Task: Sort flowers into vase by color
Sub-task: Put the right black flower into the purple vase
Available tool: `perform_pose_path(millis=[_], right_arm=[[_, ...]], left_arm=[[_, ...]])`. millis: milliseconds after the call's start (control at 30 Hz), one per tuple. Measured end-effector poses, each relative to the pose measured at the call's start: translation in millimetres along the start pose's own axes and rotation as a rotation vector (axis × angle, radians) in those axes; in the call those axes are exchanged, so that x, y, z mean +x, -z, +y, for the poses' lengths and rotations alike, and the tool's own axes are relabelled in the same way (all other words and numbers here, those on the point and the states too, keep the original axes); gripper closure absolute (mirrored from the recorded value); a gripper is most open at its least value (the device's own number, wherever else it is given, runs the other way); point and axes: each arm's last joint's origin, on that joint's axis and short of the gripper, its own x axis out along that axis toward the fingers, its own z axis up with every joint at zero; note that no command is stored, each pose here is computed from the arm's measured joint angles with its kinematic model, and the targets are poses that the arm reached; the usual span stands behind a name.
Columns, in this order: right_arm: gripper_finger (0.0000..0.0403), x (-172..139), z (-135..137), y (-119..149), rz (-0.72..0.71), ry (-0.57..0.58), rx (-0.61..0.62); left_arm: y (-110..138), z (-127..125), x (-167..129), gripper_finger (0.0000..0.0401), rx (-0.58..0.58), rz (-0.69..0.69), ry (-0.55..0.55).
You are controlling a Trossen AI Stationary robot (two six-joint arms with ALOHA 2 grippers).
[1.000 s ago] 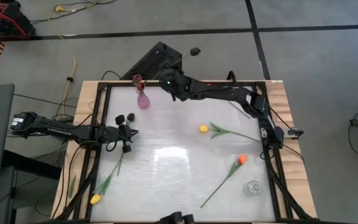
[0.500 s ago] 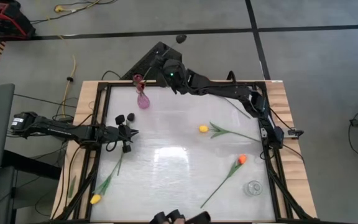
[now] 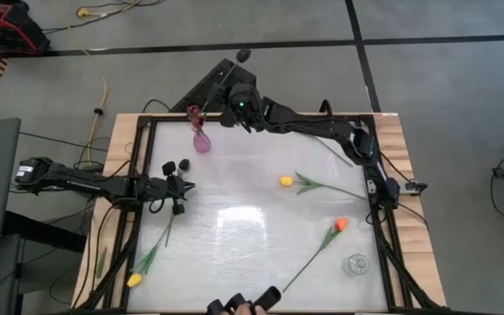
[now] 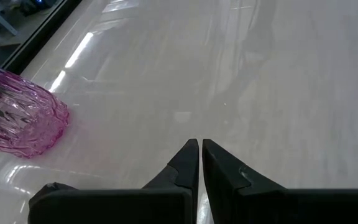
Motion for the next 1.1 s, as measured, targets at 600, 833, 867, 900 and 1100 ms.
perform_pose_path(millis=[600, 833, 867, 900, 1100], right_arm=[[0.0386, 8.5, 7.3, 1.8, -0.010, 0.064, -0.023], [0.0386, 8.4, 6.5, 2.3, -0.020, 0.081, -0.047], [0.0386, 8.4, 6.5, 2.1, -0.025, 0.084, -0.051], [0.0386, 8.5, 6.4, 1.8, -0.030, 0.088, -0.054], [0.0386, 9.7, 7.3, 3.2, -0.043, 0.100, -0.071]], left_arm=[[-0.1, 0.0, 0.0, 0.0390, 0.000, 0.000, 0.000], [-0.2, 0.0, 0.0, 0.0390, 0.000, -0.001, 0.000], [-0.1, 0.0, 0.0, 0.0390, 0.000, 0.000, 0.000], [-0.1, 0.0, 0.0, 0.0390, 0.000, 0.000, 0.000], [-0.1, 0.0, 0.0, 0.0390, 0.000, 0.000, 0.000]])
